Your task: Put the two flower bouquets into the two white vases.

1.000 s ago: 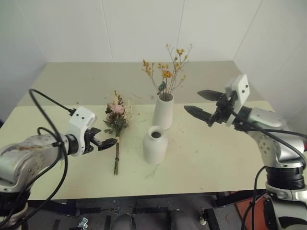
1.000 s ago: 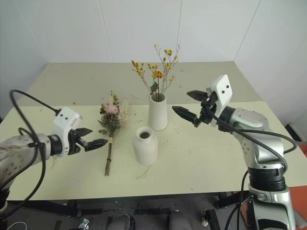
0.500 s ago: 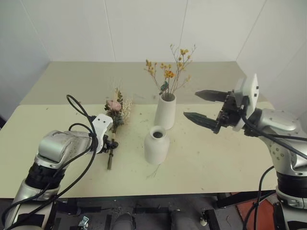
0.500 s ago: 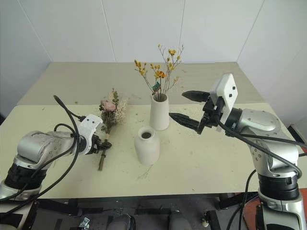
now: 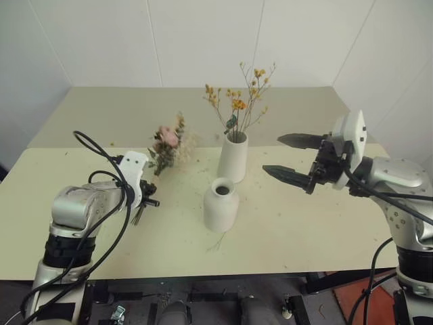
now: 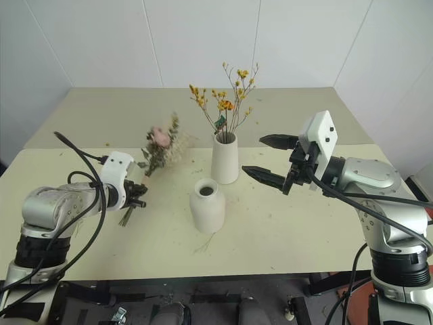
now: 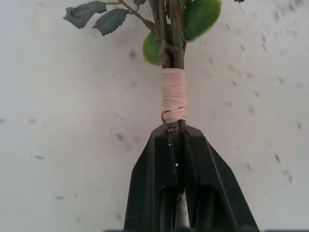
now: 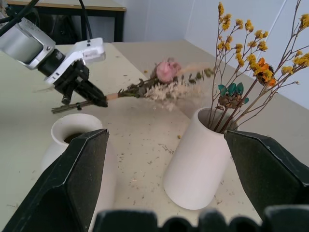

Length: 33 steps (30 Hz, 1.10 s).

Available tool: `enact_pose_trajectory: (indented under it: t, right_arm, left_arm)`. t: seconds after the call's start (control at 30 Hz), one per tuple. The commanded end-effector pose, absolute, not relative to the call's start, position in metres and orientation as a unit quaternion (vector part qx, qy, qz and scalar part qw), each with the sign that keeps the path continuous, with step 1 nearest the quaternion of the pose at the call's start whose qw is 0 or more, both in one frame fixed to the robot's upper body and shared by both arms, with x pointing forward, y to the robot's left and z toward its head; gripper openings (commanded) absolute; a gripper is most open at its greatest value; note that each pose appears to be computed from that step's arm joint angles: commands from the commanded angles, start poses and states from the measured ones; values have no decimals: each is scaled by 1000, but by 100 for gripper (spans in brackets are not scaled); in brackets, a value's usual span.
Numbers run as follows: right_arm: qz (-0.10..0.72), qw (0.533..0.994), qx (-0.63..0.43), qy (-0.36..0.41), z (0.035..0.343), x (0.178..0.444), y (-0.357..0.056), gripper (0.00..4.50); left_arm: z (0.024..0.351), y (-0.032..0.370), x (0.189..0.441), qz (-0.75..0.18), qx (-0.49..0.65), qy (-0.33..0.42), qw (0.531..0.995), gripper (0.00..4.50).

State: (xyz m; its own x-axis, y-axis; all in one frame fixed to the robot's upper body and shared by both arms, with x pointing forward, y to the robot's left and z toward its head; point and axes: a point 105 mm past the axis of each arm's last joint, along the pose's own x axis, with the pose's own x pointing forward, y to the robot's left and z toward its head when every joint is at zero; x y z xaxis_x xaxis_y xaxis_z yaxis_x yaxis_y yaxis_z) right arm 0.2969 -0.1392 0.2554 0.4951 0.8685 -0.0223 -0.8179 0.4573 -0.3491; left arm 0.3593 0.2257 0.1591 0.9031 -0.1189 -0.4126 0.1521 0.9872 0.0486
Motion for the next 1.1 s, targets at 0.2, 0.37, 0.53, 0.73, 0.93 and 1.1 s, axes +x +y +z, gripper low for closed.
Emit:
enact_pose_trajectory:
  t: [0.2,0.37,0.53,0.73,0.93,1.1]
  right_arm:
    - [541,828,-140,-43,248,286,-150,450]
    - [563,812,-152,-9,235,278,-162,450]
    - [572,804,-162,3,232,272,-172,450]
    - [562,811,-163,3,231,269,-175,450]
    - [550,818,-166,-1,232,264,-178,450]
    - [543,823,-167,-2,231,262,-179,450]
  left_arm:
    - [258,204,337,-192,-29,-88,977,1]
    - [296,165,312,-345,-70,-175,920,1]
    - [326,125,302,-445,-129,-212,861,1]
    - [322,85,297,-531,-162,-191,809,1]
    - [302,70,288,-577,-138,-164,788,1]
    - [289,63,288,-590,-124,-157,782,1]
